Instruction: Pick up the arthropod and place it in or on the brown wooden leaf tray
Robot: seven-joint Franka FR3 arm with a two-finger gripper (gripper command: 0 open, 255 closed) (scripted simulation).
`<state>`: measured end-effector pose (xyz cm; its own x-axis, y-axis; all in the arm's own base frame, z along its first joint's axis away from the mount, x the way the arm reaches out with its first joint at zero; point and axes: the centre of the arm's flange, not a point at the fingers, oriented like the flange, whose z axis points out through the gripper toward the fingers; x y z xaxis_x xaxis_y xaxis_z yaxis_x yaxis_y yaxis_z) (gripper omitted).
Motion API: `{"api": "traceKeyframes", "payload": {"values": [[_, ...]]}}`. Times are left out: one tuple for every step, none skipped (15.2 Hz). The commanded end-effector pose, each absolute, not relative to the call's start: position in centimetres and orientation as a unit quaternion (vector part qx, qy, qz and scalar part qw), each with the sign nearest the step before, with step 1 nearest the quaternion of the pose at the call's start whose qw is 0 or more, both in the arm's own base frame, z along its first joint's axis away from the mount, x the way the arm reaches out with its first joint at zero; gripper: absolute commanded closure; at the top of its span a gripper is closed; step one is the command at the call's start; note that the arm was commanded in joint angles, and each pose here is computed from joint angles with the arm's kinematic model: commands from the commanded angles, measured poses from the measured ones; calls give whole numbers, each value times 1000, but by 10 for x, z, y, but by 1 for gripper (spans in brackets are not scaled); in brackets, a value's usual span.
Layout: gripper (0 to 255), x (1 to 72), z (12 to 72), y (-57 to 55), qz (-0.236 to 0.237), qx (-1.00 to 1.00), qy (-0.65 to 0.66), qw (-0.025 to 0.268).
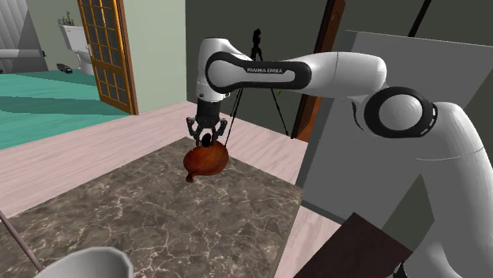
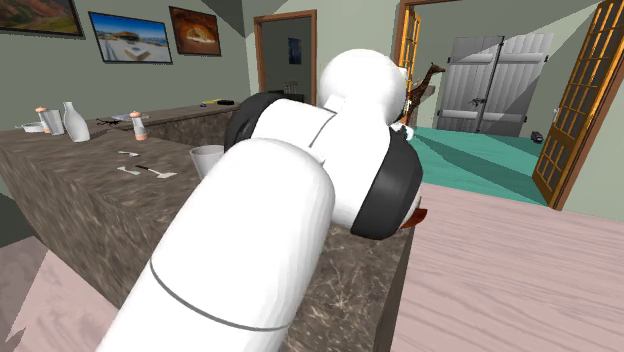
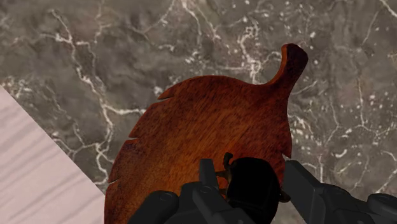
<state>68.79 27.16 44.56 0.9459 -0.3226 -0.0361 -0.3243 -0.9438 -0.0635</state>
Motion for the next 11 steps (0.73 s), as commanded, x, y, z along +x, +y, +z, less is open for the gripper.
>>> {"api": "traceKeyframes", "payload": {"values": [[255, 714, 444, 256, 13, -986, 164, 34], [255, 714, 439, 256, 13, -986, 164, 34], [255, 714, 434, 256, 13, -986, 164, 34], [255, 714, 428, 256, 13, -986, 164, 34], [255, 714, 423, 256, 13, -986, 164, 34], [255, 714, 418, 256, 13, -986, 164, 34], [255, 714, 413, 256, 13, -986, 164, 34], [255, 714, 407, 256, 13, -986, 164, 34], [255, 714, 402, 256, 13, -986, 164, 34], [255, 714, 397, 256, 13, -986, 164, 34], [255, 714, 392, 256, 13, -986, 164, 34]]}}
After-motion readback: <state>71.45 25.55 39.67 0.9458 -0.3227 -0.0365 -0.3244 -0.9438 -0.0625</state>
